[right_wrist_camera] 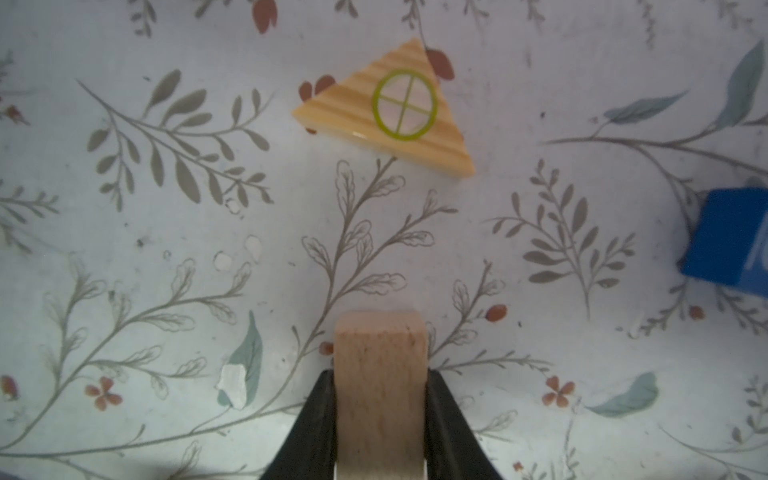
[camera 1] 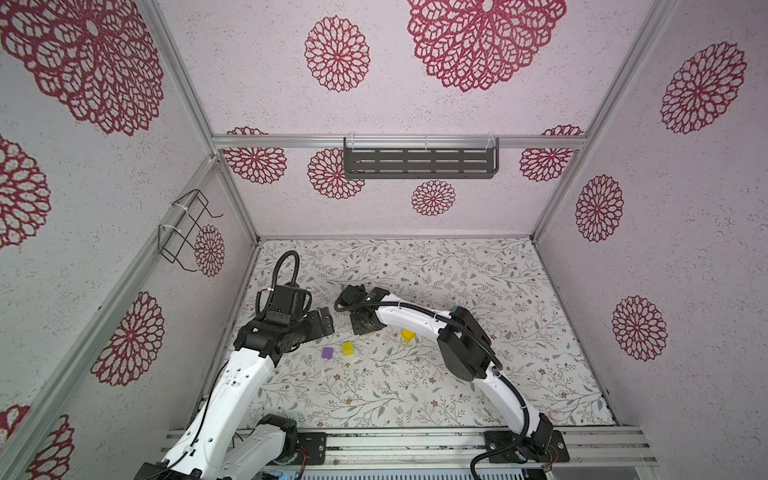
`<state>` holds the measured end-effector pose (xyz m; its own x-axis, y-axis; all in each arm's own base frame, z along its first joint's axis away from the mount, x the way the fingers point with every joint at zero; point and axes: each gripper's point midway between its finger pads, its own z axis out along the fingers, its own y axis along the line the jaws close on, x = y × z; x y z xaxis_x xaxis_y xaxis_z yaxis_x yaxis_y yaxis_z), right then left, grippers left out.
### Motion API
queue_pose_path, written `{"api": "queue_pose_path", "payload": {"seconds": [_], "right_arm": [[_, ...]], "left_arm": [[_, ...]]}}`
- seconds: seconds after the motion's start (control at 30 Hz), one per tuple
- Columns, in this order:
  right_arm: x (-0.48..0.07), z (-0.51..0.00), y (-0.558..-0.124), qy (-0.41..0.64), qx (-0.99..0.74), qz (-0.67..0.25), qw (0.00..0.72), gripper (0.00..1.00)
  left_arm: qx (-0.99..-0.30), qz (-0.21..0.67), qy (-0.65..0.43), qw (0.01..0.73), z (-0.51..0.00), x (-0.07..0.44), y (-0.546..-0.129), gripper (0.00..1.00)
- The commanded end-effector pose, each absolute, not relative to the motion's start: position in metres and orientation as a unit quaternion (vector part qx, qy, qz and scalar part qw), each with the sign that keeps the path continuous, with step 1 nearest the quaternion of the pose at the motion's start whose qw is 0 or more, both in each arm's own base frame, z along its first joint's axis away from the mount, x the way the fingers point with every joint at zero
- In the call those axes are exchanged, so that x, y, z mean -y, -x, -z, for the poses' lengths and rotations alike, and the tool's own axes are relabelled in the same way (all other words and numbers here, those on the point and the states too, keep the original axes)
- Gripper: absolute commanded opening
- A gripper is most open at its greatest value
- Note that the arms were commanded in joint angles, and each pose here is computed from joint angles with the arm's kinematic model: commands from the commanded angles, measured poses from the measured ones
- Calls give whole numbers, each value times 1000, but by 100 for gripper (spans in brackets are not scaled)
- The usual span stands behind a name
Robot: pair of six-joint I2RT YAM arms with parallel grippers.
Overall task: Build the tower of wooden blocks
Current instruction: 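Grasp the pale wood block with the right gripper and lift it toward the stack, then move the pale wood block over the stack with the right gripper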
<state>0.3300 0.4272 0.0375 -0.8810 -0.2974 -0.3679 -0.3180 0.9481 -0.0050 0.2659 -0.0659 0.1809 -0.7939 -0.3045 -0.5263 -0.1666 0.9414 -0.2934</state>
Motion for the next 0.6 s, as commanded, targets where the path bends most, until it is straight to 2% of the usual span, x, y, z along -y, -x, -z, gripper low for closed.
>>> {"api": "queue_pose_path", "payload": {"seconds": [0.0,0.3,0.57], "right_arm": [[-413,-114,-338,166,-959,-41,227,19],[-363,-188,-340,173,-951,-68,246,19],[-275,-226,-345,150,-953,-55,257,19]], "left_arm": [[-929,143,105,325,-200,76,-274,97],[-935,130,66,324,-216,119,-299,97],[-937,127,43,321,-220,165,-330,97]]}}
